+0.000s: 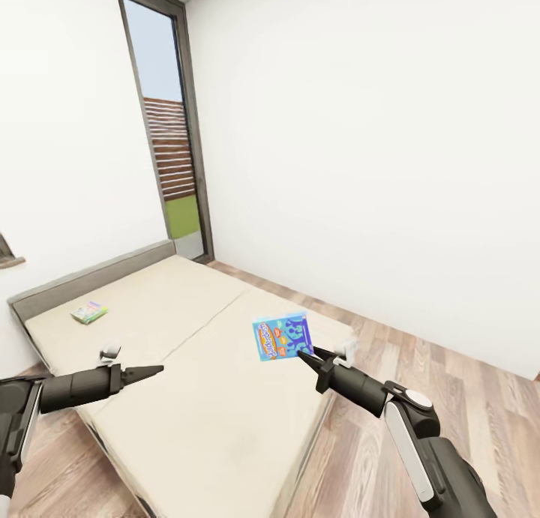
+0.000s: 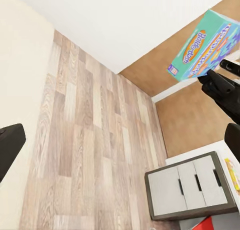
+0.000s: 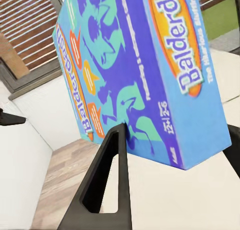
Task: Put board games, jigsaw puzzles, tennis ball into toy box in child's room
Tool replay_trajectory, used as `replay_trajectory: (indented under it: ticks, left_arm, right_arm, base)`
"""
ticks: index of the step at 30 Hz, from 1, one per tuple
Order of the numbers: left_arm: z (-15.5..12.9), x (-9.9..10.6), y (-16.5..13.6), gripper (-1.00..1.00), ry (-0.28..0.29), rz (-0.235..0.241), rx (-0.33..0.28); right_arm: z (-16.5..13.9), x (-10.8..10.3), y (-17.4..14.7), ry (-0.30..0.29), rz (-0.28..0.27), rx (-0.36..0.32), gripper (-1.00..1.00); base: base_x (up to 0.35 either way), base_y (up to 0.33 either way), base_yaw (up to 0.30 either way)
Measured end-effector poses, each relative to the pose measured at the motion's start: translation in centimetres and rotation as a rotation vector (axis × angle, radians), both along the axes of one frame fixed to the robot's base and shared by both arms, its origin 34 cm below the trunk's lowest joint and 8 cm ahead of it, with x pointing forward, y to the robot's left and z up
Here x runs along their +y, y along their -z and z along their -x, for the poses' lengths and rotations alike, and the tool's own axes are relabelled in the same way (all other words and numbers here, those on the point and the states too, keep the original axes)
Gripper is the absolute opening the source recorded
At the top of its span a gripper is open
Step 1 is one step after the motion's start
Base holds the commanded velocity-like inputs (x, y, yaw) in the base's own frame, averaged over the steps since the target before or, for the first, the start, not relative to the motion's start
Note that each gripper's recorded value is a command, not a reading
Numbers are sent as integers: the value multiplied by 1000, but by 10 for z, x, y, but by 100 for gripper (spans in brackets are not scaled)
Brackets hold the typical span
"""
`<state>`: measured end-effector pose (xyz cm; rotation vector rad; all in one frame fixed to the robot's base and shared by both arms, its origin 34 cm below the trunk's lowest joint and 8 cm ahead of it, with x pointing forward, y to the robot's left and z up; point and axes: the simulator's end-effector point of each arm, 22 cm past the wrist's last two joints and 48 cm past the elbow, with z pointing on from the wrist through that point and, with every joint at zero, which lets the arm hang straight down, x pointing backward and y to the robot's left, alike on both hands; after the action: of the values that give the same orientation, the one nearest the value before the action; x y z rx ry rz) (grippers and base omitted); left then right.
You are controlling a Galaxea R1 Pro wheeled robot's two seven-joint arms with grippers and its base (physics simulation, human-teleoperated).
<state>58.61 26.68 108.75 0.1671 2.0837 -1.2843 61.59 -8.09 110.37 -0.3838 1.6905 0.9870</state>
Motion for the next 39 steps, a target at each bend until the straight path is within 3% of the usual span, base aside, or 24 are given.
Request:
replay_trajectory:
  ticks: [39]
  left_arm:
    - [5, 0, -23, 100, 0, 0, -50]
  right_arm:
    - [5, 0, -24, 2, 3, -48, -100]
  base:
    - [0, -274, 207]
